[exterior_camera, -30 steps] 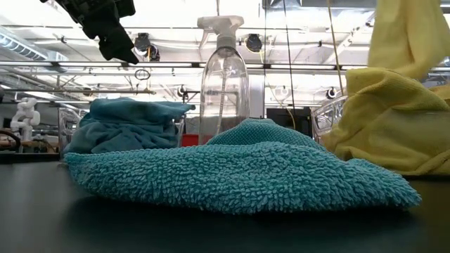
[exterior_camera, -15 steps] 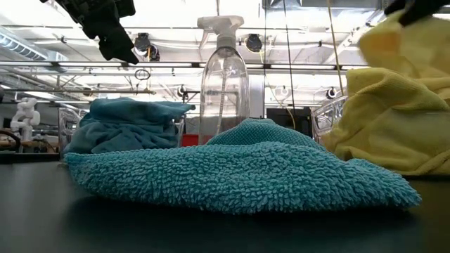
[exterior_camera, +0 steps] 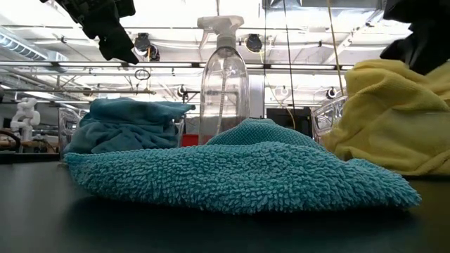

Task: Sort microfiber towel by color & place in baskets
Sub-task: Put the yellow microfiber towel into the bottom transparent bin

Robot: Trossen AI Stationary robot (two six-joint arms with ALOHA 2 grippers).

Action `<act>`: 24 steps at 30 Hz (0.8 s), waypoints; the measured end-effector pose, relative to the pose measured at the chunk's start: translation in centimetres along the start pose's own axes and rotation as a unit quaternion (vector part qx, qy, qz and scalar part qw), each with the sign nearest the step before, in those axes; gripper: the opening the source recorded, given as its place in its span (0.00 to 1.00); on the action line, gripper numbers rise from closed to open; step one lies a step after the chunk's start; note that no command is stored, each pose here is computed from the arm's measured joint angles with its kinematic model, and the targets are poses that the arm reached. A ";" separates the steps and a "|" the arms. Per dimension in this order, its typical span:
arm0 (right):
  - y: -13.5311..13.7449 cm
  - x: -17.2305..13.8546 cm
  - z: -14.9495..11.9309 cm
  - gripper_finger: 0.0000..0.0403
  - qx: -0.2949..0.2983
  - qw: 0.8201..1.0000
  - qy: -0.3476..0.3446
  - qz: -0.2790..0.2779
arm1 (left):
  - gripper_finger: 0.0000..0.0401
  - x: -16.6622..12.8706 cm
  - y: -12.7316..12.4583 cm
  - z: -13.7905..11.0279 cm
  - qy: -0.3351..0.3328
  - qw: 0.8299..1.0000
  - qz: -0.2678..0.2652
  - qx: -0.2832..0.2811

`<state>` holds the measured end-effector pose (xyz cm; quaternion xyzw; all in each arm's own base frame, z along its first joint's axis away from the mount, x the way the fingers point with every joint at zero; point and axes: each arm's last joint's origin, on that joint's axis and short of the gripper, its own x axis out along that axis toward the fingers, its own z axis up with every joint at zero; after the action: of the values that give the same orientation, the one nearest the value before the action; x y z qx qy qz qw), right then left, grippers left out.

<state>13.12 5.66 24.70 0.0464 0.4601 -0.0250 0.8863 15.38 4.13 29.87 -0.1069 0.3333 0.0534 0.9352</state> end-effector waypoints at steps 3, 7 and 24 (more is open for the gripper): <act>0.3 0.8 0.2 0.00 -0.001 1.000 0.012 -0.007 | 0.65 0.0 0.0 0.0 0.000 1.000 0.000 0.000; 0.6 2.0 0.7 0.00 0.000 0.999 0.028 -0.017 | 0.65 0.0 0.0 0.0 0.000 1.000 0.000 0.000; -0.7 8.5 1.5 0.00 0.057 0.981 0.184 -0.035 | 0.65 0.0 0.0 0.0 0.000 1.000 0.000 0.000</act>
<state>19.20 4.81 18.58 0.0844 0.6143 -0.0731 0.7811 15.38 4.13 29.87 -0.1069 0.3333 0.0535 0.9352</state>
